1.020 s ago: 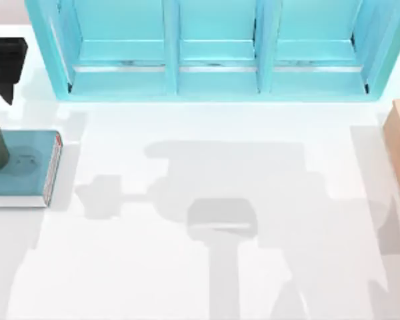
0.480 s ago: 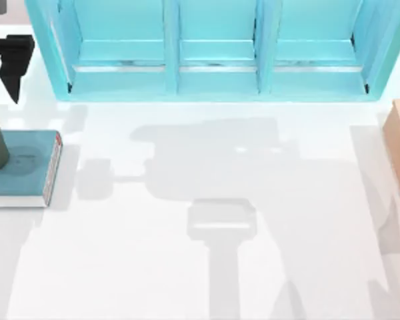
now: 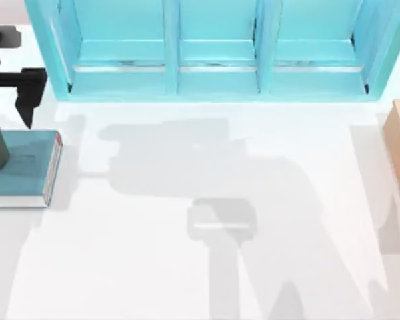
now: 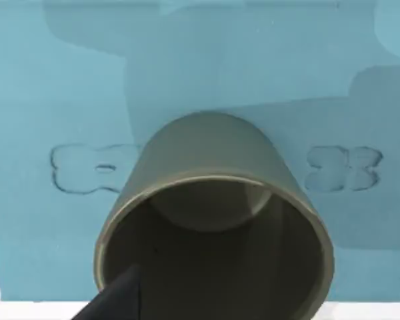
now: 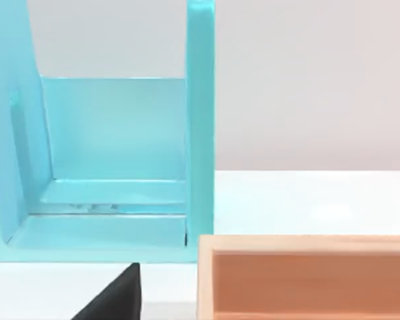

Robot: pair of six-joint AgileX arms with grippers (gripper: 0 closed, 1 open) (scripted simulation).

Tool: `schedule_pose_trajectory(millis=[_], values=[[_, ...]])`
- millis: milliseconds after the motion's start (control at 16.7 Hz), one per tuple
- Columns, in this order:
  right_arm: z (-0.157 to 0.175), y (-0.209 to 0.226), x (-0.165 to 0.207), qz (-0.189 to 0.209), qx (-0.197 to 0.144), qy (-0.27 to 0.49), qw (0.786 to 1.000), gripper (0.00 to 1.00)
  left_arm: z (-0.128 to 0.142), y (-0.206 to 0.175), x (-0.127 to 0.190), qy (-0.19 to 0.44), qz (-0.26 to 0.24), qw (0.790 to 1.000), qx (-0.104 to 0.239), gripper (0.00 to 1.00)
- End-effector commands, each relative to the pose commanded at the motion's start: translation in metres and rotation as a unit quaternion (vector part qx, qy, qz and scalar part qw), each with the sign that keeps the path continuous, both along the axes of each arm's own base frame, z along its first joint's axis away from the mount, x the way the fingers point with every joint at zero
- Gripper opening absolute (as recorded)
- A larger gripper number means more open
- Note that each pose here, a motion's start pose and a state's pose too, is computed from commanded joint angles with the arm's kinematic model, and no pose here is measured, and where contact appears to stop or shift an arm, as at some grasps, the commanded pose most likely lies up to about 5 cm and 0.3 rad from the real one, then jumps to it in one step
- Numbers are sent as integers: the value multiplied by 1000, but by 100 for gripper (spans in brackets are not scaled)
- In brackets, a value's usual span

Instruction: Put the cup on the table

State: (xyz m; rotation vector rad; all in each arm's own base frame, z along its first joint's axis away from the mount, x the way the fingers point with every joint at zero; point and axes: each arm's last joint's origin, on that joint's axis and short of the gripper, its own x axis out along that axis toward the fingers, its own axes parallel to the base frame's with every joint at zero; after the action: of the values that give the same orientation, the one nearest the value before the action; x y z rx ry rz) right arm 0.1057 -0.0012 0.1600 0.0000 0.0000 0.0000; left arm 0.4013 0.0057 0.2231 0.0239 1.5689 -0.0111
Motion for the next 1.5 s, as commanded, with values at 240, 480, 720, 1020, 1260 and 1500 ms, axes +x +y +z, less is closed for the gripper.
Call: schedule_pose_trajectory(millis=[240, 480, 720, 1020, 1260, 1500], values=[[0, 0, 0, 0, 0, 0, 1000, 100, -40, 1, -4, 1, 0, 1000, 0, 100], [0, 0, 0, 0, 0, 0, 1000, 100, -43, 1, -4, 2, 0, 1000, 0, 100], [0, 0, 0, 0, 0, 0, 1000, 100, -43, 1, -4, 2, 0, 1000, 0, 77], [0, 0, 0, 0, 0, 0, 1000, 100, -43, 1, -4, 2, 0, 1000, 0, 40], [0, 0, 0, 0, 0, 0, 1000, 100, -43, 1, -4, 2, 0, 1000, 0, 10], [0, 0, 0, 0, 0, 0, 1000, 100, -43, 1, -4, 2, 0, 1000, 0, 0]])
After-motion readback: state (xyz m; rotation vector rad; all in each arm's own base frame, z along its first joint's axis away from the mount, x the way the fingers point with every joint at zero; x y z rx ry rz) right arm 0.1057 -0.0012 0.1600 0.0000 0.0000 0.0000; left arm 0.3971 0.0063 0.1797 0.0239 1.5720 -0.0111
